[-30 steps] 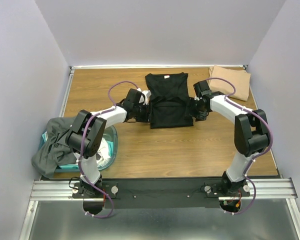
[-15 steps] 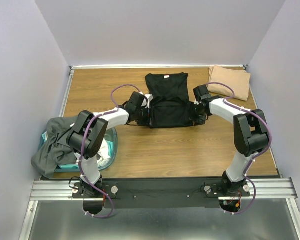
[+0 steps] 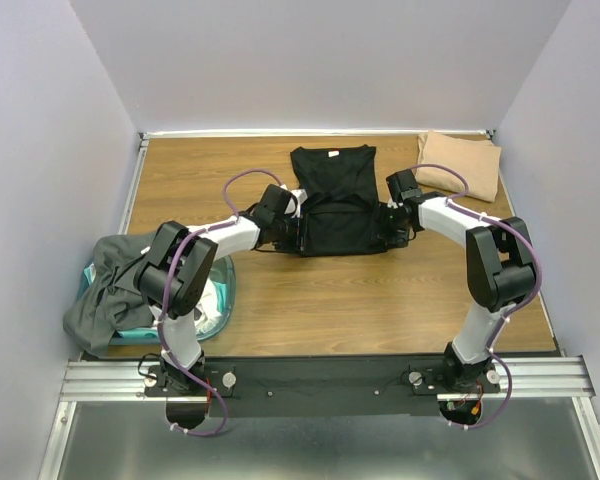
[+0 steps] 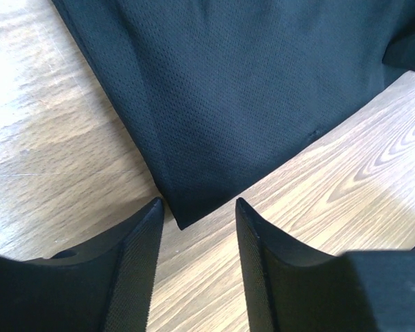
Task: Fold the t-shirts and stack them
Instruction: Fold the tshirt
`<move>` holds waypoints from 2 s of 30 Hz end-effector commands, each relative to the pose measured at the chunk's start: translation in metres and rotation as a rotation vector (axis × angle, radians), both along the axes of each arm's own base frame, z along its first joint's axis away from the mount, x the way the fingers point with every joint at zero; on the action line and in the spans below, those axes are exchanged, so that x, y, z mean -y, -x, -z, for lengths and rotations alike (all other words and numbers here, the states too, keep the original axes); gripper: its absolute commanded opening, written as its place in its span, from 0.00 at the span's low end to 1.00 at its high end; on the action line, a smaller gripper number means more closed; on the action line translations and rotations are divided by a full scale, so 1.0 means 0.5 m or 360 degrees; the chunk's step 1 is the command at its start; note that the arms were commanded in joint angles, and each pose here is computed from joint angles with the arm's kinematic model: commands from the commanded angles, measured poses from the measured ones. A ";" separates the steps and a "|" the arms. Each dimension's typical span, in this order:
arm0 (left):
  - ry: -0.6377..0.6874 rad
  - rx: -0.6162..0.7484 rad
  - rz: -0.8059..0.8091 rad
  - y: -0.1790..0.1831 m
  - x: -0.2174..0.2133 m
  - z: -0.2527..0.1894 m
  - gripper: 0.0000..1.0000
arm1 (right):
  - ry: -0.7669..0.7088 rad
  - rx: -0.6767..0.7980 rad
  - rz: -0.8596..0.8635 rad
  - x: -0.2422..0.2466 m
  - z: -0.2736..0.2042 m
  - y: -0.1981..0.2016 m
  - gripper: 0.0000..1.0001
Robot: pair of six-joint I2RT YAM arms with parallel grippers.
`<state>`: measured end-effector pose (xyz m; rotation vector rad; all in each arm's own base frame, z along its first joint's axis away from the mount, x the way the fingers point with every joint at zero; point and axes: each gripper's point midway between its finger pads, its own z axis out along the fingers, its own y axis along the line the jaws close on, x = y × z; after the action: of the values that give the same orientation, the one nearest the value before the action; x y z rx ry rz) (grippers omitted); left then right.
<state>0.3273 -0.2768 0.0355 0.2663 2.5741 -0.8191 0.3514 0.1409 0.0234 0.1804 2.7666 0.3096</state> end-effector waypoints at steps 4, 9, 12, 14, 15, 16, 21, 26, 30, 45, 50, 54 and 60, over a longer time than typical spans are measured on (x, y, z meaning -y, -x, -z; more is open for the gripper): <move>-0.0071 -0.0072 0.0053 0.023 0.004 0.031 0.47 | -0.0036 -0.0071 -0.0019 -0.006 0.031 0.016 0.53; -0.0105 -0.0100 0.0079 0.035 0.001 0.054 0.19 | -0.0085 -0.0105 -0.0029 -0.016 0.032 0.029 0.33; -0.0145 -0.0089 0.0064 0.031 -0.007 0.055 0.05 | -0.0110 -0.0086 -0.0027 -0.018 0.019 0.030 0.14; -0.0175 -0.0071 0.0049 0.025 -0.015 0.043 0.00 | -0.0120 -0.0061 -0.0026 -0.020 0.004 0.030 0.01; -0.0179 -0.0058 0.0045 0.021 -0.017 0.035 0.00 | -0.0121 -0.0051 -0.0024 -0.020 -0.002 0.029 0.00; -0.0181 -0.0023 0.0031 0.009 -0.016 0.018 0.00 | -0.0137 -0.0008 -0.0032 -0.023 -0.023 0.021 0.00; -0.0116 0.0113 -0.0031 -0.025 -0.021 -0.095 0.00 | -0.0157 0.0081 -0.0033 -0.027 -0.094 -0.001 0.00; -0.0047 0.0254 -0.0089 -0.050 -0.022 -0.202 0.00 | -0.0159 0.0181 -0.0024 -0.027 -0.160 -0.023 0.00; 0.0002 0.0304 -0.0105 -0.042 -0.027 -0.245 0.00 | -0.0169 0.0238 -0.0019 -0.026 -0.203 -0.022 0.00; -0.0031 0.0019 0.0062 0.151 -0.090 -0.165 0.00 | -0.0189 -0.0042 -0.0036 0.002 -0.185 0.152 0.00; -0.0017 -0.0104 0.0112 0.230 -0.104 -0.132 0.00 | -0.0196 -0.0168 -0.0023 0.013 -0.171 0.221 0.00; 0.0031 -0.0127 0.0154 0.270 -0.092 -0.148 0.00 | -0.0239 -0.0250 -0.0004 0.004 -0.171 0.276 0.00; 0.0117 -0.0101 0.0109 0.290 -0.076 -0.206 0.00 | -0.0284 -0.0263 0.0048 -0.005 -0.209 0.330 0.00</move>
<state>0.1911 -0.2395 0.1192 0.3670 2.6007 -0.9283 0.2108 0.1475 0.1155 0.2202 2.8670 0.5666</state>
